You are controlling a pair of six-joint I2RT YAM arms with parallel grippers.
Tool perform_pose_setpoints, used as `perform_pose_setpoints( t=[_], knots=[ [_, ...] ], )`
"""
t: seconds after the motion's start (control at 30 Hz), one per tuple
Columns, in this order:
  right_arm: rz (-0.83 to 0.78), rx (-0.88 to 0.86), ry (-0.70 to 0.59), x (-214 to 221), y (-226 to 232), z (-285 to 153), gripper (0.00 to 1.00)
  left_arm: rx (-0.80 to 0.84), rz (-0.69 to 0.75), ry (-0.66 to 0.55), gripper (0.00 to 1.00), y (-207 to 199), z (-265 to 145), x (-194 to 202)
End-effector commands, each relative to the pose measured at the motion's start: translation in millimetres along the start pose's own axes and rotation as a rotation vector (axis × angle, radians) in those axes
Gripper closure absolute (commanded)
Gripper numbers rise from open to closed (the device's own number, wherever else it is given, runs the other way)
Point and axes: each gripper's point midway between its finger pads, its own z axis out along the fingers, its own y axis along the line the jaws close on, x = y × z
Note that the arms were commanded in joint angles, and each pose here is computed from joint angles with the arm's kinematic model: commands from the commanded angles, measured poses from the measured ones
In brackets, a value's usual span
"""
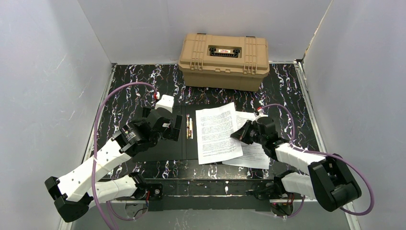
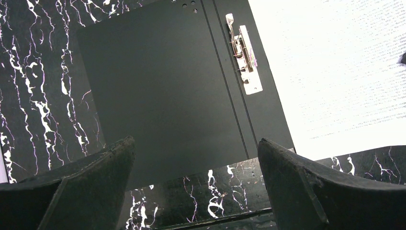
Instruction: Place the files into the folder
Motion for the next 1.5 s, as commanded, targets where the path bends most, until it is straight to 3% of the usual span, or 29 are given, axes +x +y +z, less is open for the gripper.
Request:
perform_pose_setpoints(
  t=[0.0, 0.57, 1.47],
  knots=[
    [-0.005, -0.084, -0.076, -26.7, 28.9, 5.4, 0.99, -0.025, -0.003, -0.021, 0.02, 5.4, -1.3, -2.4],
    [-0.046, -0.257, -0.101, -35.4, 73.9, 6.5, 0.99, -0.024, -0.002, -0.02, 0.02, 5.5, -1.2, -1.4],
    [-0.12, -0.321, -0.091, -19.7, 92.6, 2.8, 0.99, -0.023, -0.004, -0.023, 0.02, 6.5, -2.5, -0.6]
  ],
)
